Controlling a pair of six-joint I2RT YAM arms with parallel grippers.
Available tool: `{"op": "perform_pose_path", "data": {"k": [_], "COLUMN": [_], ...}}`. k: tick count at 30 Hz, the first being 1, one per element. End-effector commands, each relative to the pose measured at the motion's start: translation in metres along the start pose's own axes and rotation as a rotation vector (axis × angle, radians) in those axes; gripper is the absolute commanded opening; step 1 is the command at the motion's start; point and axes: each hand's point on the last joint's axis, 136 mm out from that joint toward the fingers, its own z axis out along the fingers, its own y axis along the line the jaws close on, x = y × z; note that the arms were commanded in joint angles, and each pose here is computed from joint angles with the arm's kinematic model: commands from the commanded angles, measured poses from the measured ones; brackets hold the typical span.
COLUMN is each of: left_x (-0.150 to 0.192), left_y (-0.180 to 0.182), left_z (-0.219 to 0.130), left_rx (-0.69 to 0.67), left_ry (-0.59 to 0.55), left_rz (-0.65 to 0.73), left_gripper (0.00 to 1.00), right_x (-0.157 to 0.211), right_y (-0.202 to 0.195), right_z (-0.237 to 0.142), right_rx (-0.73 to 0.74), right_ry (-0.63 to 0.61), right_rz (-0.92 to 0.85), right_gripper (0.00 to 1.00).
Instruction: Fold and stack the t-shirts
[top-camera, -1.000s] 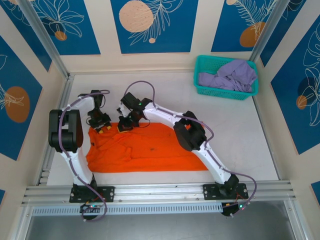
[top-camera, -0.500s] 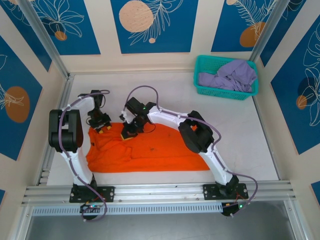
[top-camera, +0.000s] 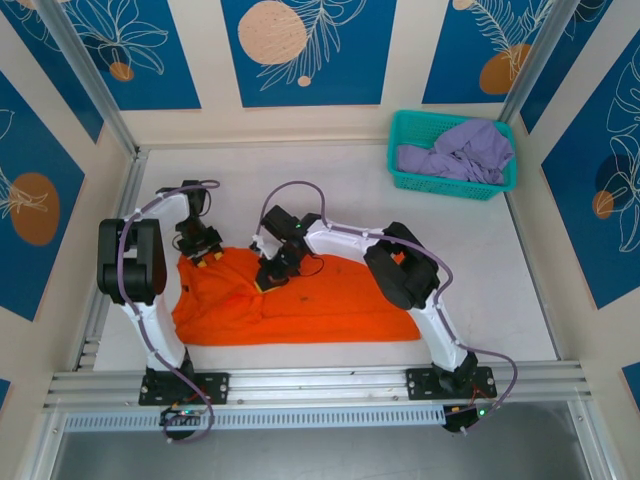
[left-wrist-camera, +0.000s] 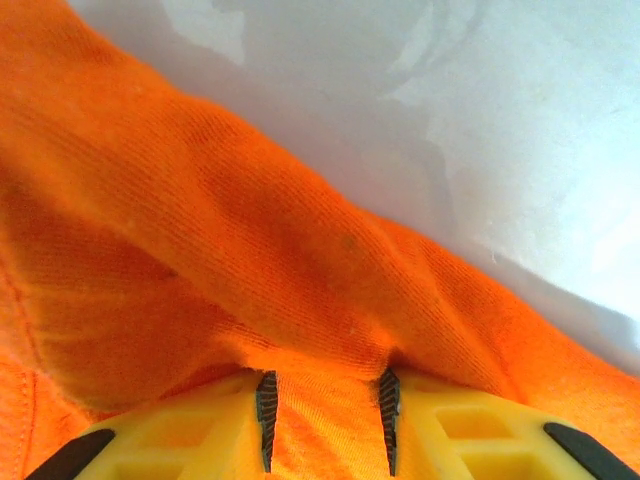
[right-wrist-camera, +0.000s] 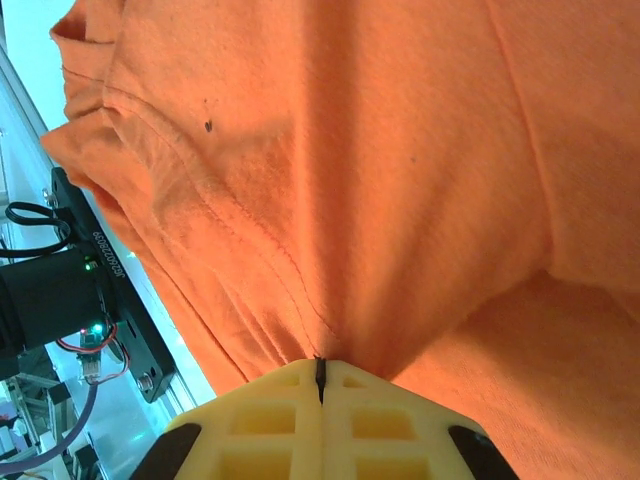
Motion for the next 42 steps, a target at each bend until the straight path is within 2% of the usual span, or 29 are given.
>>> {"op": "perform_pose_path", "data": {"k": [1, 4, 6, 12, 15, 19, 22, 26, 28, 31, 36, 42], "left_x": [-0.005, -0.007, -0.009, -0.020, -0.028, -0.033, -0.029, -0.010, 0.003, 0.015, 0.007, -0.029], "left_y": [0.003, 0.002, 0.002, 0.009, 0.009, 0.008, 0.002, -0.009, -0.013, -0.016, -0.016, -0.039], "left_z": [0.000, -0.003, -0.006, -0.024, -0.037, -0.055, -0.071, -0.069, -0.053, -0.031, -0.001, 0.013], "left_rx": [-0.020, -0.019, -0.023, -0.038, -0.025, -0.018, 0.029, 0.071, 0.075, 0.070, -0.012, -0.043], "left_ry": [-0.004, -0.010, -0.018, -0.074, -0.102, -0.146, -0.194, -0.179, -0.137, -0.097, -0.065, -0.058], "left_rz": [-0.005, -0.001, 0.001, -0.014, -0.014, -0.019, -0.025, -0.018, -0.021, -0.032, -0.033, 0.001], "left_gripper": [0.35, 0.37, 0.38, 0.42, 0.44, 0.44, 0.44, 0.40, 0.35, 0.33, 0.33, 0.34], "right_x": [0.001, -0.003, -0.007, -0.016, -0.009, 0.020, 0.042, 0.072, 0.087, 0.103, 0.121, 0.142], "right_y": [0.005, 0.002, 0.002, -0.019, -0.058, -0.120, -0.151, -0.188, -0.209, -0.227, -0.240, -0.235], "right_z": [-0.016, -0.026, -0.036, -0.088, -0.120, -0.155, -0.178, -0.194, -0.200, -0.200, -0.197, -0.189], "right_rx": [0.003, 0.001, -0.015, -0.082, -0.021, 0.087, 0.157, 0.238, 0.273, 0.270, 0.312, 0.305], "right_ry": [-0.021, -0.055, -0.092, -0.271, -0.374, -0.455, -0.507, -0.528, -0.528, -0.501, -0.432, -0.383], "right_rz": [-0.021, 0.008, 0.037, 0.232, 0.391, 0.640, 0.745, 0.894, 0.999, 1.098, 1.191, 1.309], "right_gripper": [0.19, 0.37, 0.41, 0.43, 0.42, 0.38, 0.36, 0.34, 0.32, 0.30, 0.30, 0.30]}}
